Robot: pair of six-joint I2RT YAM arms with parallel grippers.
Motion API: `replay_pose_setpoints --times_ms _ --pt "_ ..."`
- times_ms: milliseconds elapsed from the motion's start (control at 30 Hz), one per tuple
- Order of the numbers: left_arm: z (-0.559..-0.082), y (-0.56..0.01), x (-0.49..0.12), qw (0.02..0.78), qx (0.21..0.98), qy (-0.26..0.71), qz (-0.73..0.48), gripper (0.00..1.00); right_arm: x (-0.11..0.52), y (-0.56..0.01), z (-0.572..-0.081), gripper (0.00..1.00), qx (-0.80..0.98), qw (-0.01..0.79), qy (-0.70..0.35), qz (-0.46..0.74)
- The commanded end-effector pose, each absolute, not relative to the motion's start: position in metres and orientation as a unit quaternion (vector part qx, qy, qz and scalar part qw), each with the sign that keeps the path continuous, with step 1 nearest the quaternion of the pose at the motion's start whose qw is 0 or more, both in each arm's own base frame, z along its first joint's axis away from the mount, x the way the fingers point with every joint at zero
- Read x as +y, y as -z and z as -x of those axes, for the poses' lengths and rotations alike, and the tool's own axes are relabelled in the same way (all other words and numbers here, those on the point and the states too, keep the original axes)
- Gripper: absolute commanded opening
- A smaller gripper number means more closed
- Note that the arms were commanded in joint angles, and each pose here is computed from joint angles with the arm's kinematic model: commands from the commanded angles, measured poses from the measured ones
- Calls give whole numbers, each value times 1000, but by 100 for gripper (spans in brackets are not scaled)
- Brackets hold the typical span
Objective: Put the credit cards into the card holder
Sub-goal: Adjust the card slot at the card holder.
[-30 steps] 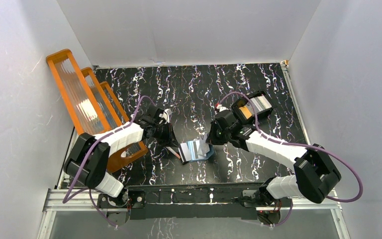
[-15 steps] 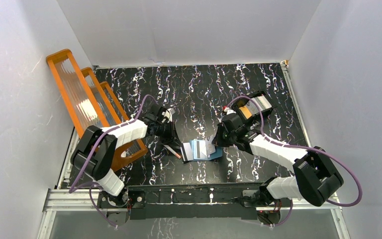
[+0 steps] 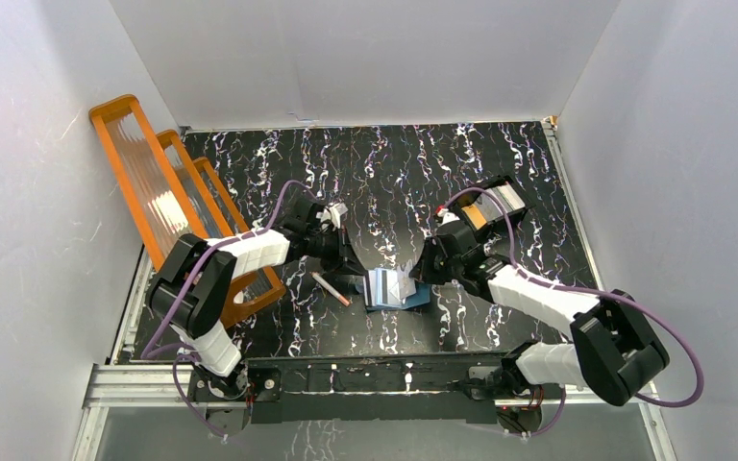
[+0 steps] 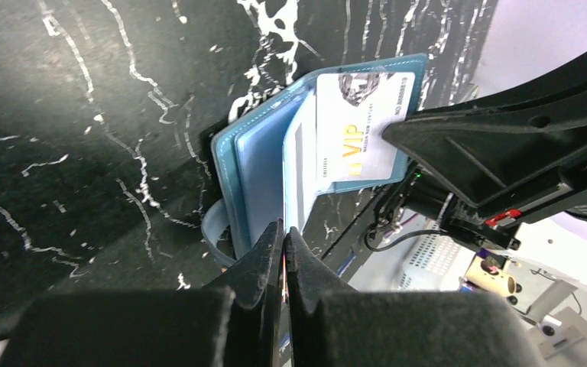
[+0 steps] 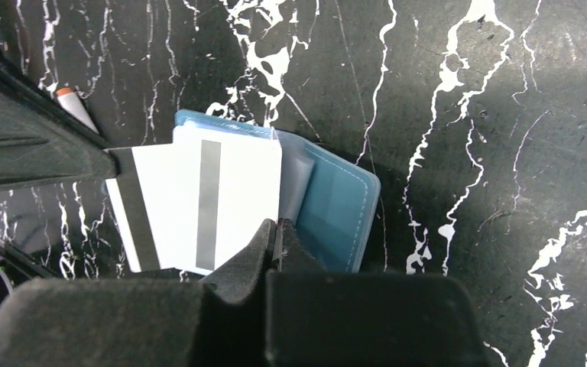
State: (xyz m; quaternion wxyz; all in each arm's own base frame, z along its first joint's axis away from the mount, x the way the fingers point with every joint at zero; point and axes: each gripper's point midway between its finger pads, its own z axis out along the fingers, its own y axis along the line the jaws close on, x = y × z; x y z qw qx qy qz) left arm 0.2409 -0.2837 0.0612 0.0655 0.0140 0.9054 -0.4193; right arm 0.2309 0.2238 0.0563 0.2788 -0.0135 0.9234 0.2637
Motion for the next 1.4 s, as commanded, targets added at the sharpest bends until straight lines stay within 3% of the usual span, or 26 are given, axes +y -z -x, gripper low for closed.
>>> replay_pose_setpoints --times_ms 0,233,567,1367 --pt "-239 -88 -298 66 877 475 -22 0 226 -82 -231 0 913 292 -282 30" --pt "-240 -102 -311 62 851 520 -17 0 240 -137 -232 0 883 320 -340 44" --pt "-237 -104 -328 51 845 532 -32 0 233 -171 -234 0 869 352 -347 28" --pt "-252 -96 -362 72 852 514 -66 0 201 -173 -230 0 889 361 -282 -9"
